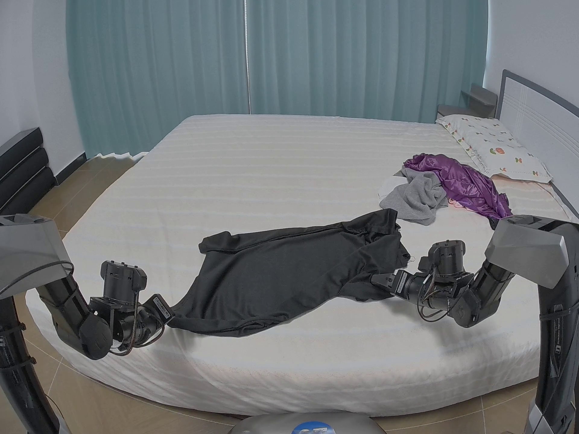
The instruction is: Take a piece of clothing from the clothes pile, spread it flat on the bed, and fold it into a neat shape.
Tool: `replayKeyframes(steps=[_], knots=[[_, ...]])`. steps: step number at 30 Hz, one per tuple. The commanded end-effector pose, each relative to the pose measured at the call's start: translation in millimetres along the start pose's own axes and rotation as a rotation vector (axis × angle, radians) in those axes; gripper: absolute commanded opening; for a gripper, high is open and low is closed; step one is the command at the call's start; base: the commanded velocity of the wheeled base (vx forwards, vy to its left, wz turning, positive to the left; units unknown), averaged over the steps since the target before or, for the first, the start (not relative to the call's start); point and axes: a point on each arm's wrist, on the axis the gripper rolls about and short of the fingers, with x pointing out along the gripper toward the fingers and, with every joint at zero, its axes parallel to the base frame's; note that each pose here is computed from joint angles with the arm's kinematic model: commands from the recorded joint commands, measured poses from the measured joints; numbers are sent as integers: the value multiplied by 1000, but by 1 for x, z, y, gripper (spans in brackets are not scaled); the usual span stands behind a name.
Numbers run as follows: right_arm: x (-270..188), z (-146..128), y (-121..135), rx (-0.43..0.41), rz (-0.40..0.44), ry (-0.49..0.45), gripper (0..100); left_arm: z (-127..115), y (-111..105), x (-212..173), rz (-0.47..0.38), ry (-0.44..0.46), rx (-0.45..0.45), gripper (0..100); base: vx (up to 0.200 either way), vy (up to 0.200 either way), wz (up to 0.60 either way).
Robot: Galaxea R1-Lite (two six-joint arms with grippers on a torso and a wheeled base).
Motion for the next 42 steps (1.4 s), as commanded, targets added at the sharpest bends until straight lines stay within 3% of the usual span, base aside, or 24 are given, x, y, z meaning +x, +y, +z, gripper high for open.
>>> replayKeyframes(steps=[1, 7, 17, 26, 33, 34, 42], knots=[[14, -9, -3, -6, -9, 17, 0, 0, 0, -1, 0, 0, 3, 0, 0, 0, 0], [11, -9, -3, -5, -28, 13, 0, 0, 0, -3, -3, -2, 2, 0, 0, 0, 0], [-76, 5, 21, 41, 35, 5, 0, -1, 1, -12, -8, -4, 41, 0, 0, 0, 0], [-132, -20, 23, 57, 14, 62, 0, 1, 0, -25, -25, -15, 65, 0, 0, 0, 0], [-161, -44, 16, 64, -18, 140, 0, -5, 5, -31, -12, 1, 136, 0, 0, 0, 0], [-164, -47, 15, 68, -16, 152, 100, -5, 5, -31, -12, 1, 138, 0, 0, 0, 0], [-153, -60, 1, 45, -48, 224, 100, -7, 6, -32, -8, 8, 144, 0, 0, 0, 0]])
